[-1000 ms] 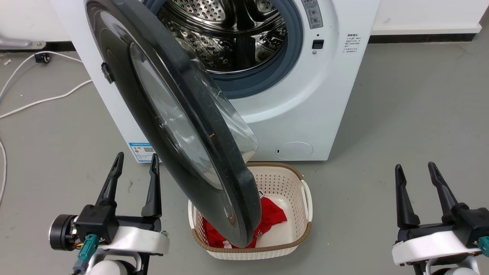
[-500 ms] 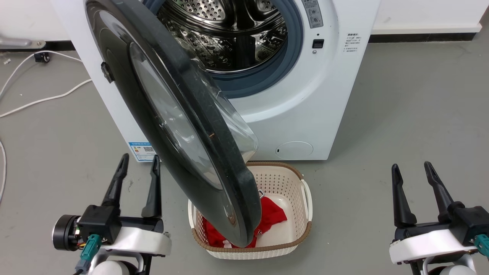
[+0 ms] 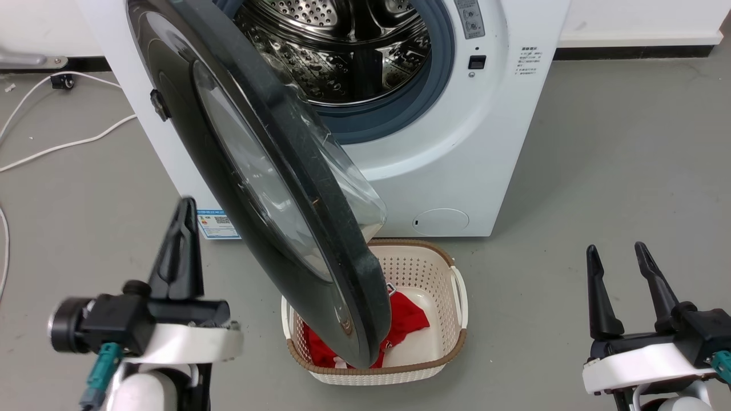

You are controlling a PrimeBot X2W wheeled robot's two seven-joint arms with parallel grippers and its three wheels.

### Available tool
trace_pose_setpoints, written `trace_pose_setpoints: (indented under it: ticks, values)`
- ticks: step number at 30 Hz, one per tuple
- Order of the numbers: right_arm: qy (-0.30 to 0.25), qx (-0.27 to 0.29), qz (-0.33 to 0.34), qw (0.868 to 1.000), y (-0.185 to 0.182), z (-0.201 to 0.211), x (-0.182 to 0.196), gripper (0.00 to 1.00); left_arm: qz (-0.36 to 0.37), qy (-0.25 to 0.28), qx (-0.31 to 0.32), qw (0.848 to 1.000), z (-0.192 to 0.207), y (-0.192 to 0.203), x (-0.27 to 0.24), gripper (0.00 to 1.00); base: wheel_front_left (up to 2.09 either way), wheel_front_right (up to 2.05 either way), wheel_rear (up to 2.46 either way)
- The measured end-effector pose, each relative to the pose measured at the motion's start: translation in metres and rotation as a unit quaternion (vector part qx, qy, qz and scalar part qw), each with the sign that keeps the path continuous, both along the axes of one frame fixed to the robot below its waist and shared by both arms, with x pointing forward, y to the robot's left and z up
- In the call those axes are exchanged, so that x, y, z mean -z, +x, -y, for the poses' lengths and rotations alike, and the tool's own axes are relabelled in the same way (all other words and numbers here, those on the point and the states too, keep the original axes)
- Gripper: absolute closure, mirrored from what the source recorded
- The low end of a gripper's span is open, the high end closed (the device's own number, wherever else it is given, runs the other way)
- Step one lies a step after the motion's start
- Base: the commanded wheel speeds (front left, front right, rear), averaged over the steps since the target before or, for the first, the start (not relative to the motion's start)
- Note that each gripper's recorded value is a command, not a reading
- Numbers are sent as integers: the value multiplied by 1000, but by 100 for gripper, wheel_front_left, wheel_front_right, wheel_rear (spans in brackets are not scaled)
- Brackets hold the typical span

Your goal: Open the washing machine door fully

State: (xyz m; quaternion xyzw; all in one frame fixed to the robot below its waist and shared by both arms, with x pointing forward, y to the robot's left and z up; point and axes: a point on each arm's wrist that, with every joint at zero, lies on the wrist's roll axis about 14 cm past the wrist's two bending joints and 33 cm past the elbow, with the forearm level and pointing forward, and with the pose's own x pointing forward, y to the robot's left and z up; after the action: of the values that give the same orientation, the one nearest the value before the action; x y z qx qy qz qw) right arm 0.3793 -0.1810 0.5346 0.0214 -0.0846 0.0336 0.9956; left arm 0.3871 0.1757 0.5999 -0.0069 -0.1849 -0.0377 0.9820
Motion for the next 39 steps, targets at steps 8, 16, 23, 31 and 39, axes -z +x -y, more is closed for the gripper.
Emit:
trace_pose_setpoints:
  ticks: [8, 16, 23, 31, 39]
  values:
    - [4, 1, -3, 1000, 3, 1, 2, 0, 162, 11, -5, 987, 2, -16, -100, 100, 0, 0, 0]
    - [8, 3, -5, 1000, 4, 2, 4, 0, 328, 14, 67, 942, 47, -65, -190, 100, 0, 0, 0]
    - [14, 8, -3, 1000, 2, 5, 2, 0, 307, -11, 194, 932, 111, -79, -178, 100, 0, 0, 0]
    - [18, 9, -6, 1000, 1, 6, 4, 0, 149, -44, 310, 938, 167, -77, -95, 100, 0, 0, 0]
    - [26, 2, -9, 1000, -1, 1, 7, 0, -28, -34, 339, 940, 184, -76, 0, 100, 0, 0, 0]
